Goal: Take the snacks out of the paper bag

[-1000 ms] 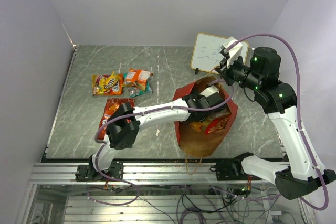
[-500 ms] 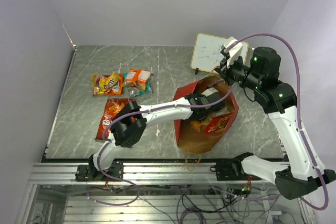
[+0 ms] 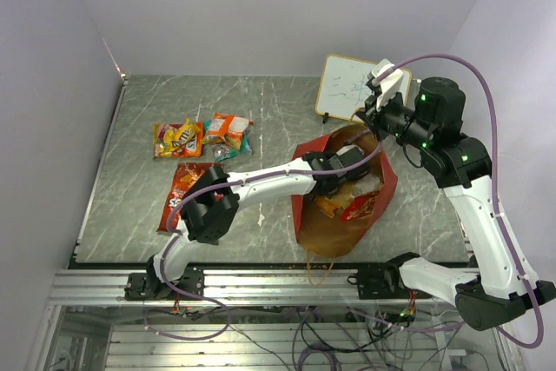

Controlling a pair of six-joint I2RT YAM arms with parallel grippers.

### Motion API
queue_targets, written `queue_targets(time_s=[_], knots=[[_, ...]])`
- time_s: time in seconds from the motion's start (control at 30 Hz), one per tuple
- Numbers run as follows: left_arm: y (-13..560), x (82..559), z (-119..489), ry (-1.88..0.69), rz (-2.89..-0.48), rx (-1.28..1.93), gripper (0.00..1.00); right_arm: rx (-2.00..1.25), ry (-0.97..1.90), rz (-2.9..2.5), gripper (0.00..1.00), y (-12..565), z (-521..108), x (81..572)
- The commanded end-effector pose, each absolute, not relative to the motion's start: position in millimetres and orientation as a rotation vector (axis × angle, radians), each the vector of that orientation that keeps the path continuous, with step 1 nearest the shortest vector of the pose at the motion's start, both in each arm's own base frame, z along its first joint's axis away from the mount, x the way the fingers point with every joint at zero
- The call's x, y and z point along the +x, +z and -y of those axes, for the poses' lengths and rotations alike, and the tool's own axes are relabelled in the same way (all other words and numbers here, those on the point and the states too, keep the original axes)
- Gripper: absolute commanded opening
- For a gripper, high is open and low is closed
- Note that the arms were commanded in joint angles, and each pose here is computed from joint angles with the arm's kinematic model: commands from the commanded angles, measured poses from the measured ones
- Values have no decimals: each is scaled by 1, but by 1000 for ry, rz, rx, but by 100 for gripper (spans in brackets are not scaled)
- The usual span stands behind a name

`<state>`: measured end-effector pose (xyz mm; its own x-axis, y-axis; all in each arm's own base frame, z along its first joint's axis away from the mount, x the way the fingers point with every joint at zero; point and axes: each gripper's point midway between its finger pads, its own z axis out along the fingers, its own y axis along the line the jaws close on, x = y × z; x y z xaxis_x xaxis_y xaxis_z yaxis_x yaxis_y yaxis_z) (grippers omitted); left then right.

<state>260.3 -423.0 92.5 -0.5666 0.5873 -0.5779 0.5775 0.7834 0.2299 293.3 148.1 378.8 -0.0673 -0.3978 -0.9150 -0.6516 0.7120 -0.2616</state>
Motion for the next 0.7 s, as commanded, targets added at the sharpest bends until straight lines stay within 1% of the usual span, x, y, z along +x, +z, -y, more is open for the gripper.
queue_targets(time_s=[0.0,0.2,0.37,0.67], knots=[[152,261,438,-141,-2221,863,7,-757,217,-1602,0,410,-142,299],[202,251,441,-312,-2111,882,7,-687,156,-1598,0,414,-132,309],[232,237,445,-456,-2048,917,7,-608,115,-1624,0,415,-123,320],[292,219,444,-615,-1941,943,7,-530,86,-1633,0,415,-117,331]])
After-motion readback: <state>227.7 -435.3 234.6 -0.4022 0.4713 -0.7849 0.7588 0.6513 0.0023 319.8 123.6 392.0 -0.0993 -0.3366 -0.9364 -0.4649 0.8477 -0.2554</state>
